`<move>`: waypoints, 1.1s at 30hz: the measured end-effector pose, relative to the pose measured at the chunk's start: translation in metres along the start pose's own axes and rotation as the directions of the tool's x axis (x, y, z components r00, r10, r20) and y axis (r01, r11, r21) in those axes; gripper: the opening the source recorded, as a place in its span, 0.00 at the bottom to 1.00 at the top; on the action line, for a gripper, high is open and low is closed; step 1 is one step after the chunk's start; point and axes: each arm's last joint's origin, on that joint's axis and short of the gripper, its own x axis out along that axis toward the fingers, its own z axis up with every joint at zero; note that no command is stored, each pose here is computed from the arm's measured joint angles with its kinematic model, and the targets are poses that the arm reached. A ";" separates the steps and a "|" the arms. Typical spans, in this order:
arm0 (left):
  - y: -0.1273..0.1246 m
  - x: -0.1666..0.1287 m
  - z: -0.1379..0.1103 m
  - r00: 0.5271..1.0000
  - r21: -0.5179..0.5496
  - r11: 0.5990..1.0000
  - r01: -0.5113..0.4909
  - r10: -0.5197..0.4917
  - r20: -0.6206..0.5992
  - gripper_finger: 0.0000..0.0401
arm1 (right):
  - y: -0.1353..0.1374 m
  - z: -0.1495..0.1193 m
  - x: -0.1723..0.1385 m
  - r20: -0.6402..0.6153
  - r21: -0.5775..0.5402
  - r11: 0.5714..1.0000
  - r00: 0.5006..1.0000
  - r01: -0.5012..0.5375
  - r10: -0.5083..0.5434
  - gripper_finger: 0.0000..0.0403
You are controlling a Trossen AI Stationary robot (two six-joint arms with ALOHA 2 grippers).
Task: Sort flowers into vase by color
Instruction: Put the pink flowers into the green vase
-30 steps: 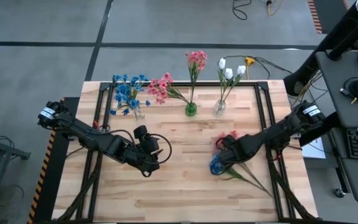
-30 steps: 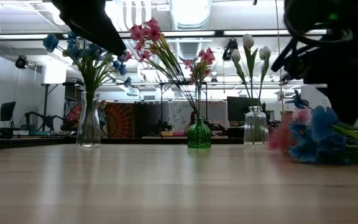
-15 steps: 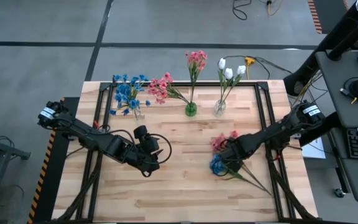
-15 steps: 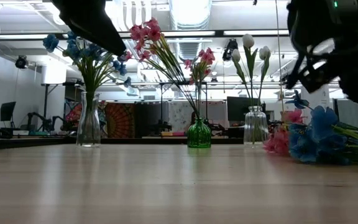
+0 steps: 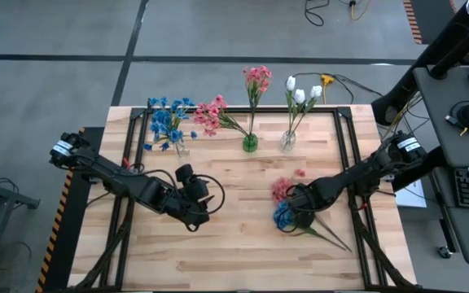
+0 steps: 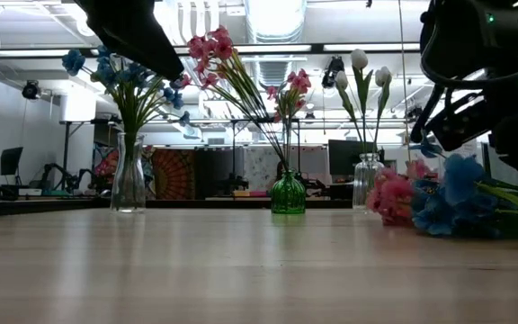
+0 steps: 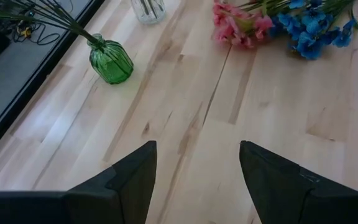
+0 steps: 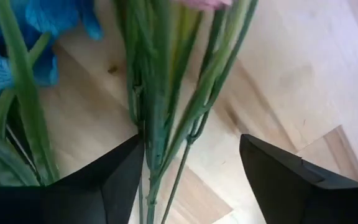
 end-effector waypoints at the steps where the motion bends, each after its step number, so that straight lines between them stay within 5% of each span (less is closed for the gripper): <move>1: -0.001 0.001 -0.001 1.000 0.003 1.000 -0.002 0.002 -0.003 0.53 | 0.000 0.000 0.000 0.004 -0.001 1.000 1.000 0.002 -0.002 0.61; 33: -0.004 0.001 0.006 1.000 0.059 0.998 -0.003 0.004 -0.007 0.53 | -0.006 -0.004 -0.011 0.002 -0.041 0.999 1.000 -0.021 0.021 0.18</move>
